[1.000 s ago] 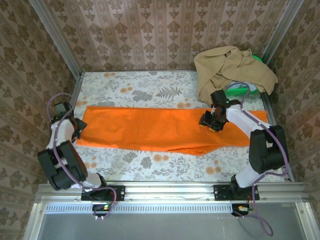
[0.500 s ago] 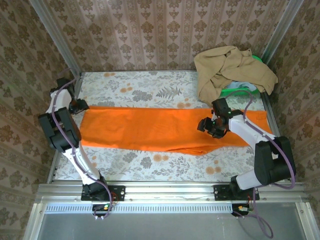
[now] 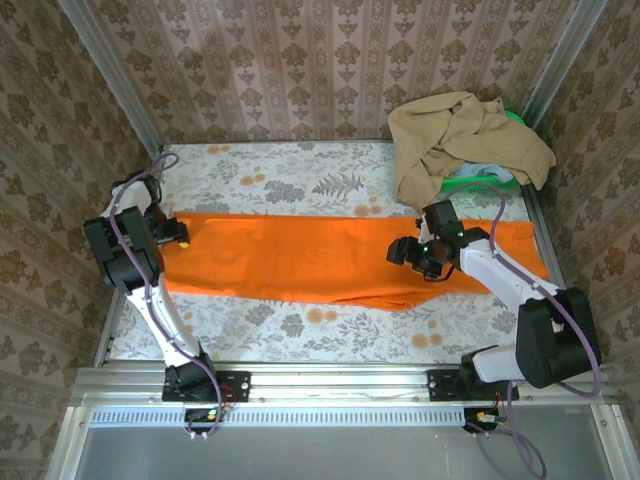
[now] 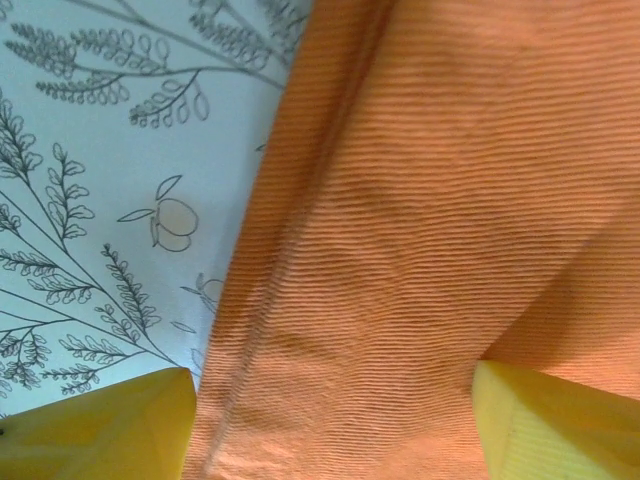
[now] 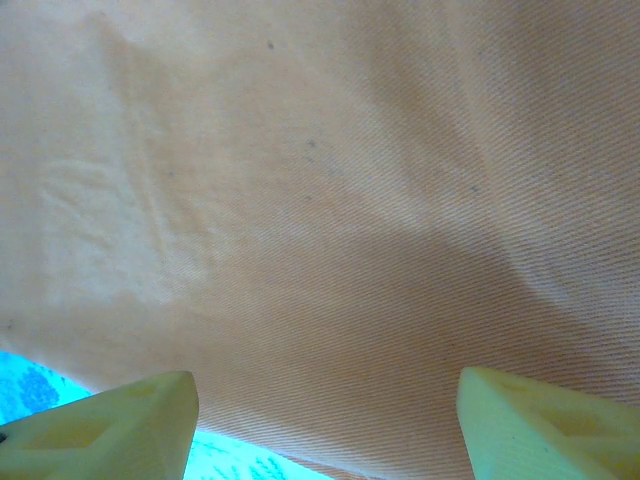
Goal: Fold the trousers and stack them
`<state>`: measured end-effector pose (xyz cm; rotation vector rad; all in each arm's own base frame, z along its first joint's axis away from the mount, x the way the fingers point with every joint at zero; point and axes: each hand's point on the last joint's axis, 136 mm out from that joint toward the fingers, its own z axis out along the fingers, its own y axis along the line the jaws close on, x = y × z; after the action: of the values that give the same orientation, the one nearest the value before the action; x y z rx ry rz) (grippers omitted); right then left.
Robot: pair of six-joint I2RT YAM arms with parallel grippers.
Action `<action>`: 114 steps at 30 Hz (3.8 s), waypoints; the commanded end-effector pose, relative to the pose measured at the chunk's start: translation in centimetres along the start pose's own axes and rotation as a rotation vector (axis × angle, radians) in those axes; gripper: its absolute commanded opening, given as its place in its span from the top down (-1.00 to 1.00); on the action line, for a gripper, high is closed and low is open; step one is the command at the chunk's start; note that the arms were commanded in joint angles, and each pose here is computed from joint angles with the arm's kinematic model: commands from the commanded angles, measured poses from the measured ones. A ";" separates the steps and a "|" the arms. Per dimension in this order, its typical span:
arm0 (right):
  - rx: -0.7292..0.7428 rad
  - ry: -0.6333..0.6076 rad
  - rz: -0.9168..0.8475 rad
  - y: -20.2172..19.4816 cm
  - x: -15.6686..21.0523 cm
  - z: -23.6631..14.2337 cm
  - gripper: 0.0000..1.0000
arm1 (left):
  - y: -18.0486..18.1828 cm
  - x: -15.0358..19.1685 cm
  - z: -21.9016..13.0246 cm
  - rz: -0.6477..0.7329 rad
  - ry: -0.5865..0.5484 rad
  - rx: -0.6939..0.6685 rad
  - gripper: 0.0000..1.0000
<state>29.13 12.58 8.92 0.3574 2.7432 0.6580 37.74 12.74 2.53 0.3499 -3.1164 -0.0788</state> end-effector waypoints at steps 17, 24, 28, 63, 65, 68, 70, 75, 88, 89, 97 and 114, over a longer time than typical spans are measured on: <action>-0.035 -0.094 -0.042 1.5 -0.6 -3.8 -0.42 | 0.7 1.7 1.4 -0.019 0.085 -0.019 1.00; -0.032 -0.107 -0.047 1.3 -0.8 -3.8 -0.41 | -1.7 3.4 -4.1 -0.038 0.024 -0.068 1.00; -0.041 -0.119 -0.048 1.4 -0.7 -4.1 -0.40 | -4.5 5.4 -6.7 -0.013 -0.010 -0.031 1.00; 0.075 -0.157 0.033 -4.0 0.5 -2.2 -0.40 | -35.0 13.9 -22.4 0.176 -0.166 0.596 1.00; 0.075 -0.165 0.042 -4.2 0.3 -2.5 -0.40 | -36.9 14.2 -22.4 0.175 -0.170 0.622 1.00; 0.063 -0.173 0.050 -4.3 0.1 -2.7 -0.40 | -39.4 14.7 -21.9 0.173 -0.166 0.654 1.00; 0.060 -0.177 0.047 -4.2 0.0 -2.9 -0.40 | -41.0 15.3 -21.4 0.180 -0.156 0.673 1.00; 0.061 -0.194 0.045 -4.1 -0.3 -3.5 -0.40 | -43.7 16.6 -20.5 0.152 -0.131 0.713 1.00; 0.063 -0.220 0.056 -4.4 -0.2 -4.7 -0.40 | -49.9 18.9 -17.1 0.140 -0.037 0.772 1.00; 0.061 -0.224 0.054 -4.3 -0.3 -4.8 -0.40 | -50.7 18.9 -17.0 0.146 -0.031 0.791 0.95; 0.059 -0.236 0.046 -3.9 -0.7 -5.4 -0.40 | -53.4 20.0 -22.0 0.375 -0.100 0.955 -0.92; 0.052 -0.087 -0.305 12.4 -2.0 1.7 -0.31 | -24.8 11.7 -7.9 0.034 -0.279 0.314 -0.78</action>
<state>33.21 20.56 15.28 0.0037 2.6049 0.4577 31.48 -17.15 10.25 0.2035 -3.3859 0.4568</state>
